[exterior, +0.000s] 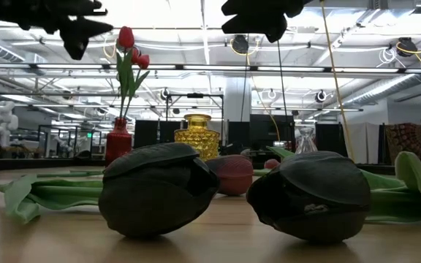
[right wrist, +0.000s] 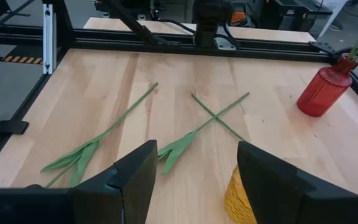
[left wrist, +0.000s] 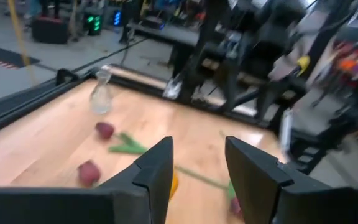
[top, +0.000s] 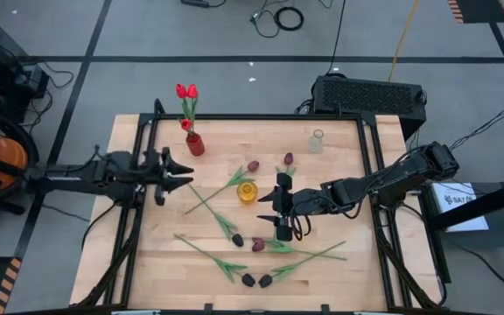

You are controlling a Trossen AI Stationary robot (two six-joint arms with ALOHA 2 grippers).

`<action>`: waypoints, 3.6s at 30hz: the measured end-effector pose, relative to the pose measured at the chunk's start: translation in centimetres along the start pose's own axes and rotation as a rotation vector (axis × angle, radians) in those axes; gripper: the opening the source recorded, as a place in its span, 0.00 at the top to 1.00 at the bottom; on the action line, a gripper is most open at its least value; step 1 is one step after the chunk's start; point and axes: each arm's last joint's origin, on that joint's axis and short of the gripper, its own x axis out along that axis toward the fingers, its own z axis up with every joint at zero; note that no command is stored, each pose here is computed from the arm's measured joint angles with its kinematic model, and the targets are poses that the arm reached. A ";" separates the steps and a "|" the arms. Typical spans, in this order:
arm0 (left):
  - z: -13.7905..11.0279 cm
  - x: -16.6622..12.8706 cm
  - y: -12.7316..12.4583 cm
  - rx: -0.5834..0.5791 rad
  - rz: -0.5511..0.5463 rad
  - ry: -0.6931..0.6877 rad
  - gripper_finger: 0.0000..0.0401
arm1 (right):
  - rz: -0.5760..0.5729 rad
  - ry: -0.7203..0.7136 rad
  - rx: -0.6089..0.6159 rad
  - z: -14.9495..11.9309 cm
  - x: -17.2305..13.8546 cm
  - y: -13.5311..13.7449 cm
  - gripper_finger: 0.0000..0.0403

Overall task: Sort flowers into vase by color
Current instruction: Put the top black flower into the yellow vase

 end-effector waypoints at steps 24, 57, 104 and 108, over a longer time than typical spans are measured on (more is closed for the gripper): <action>-9.3 6.7 -4.9 -0.015 0.208 0.432 0.62 | -0.011 0.100 -0.075 -1.0 0.0 -0.2 0.47; -12.8 9.2 -4.6 0.382 0.057 0.712 0.62 | -0.013 0.144 -0.129 -1.4 -0.1 -0.2 0.47; -14.1 9.8 -2.0 0.498 0.065 0.872 0.92 | -0.015 0.149 -0.107 -1.5 -0.1 -0.2 0.47; -14.1 9.8 -2.1 0.502 0.062 0.872 0.98 | -0.015 0.149 -0.108 -1.5 -0.1 -0.2 0.47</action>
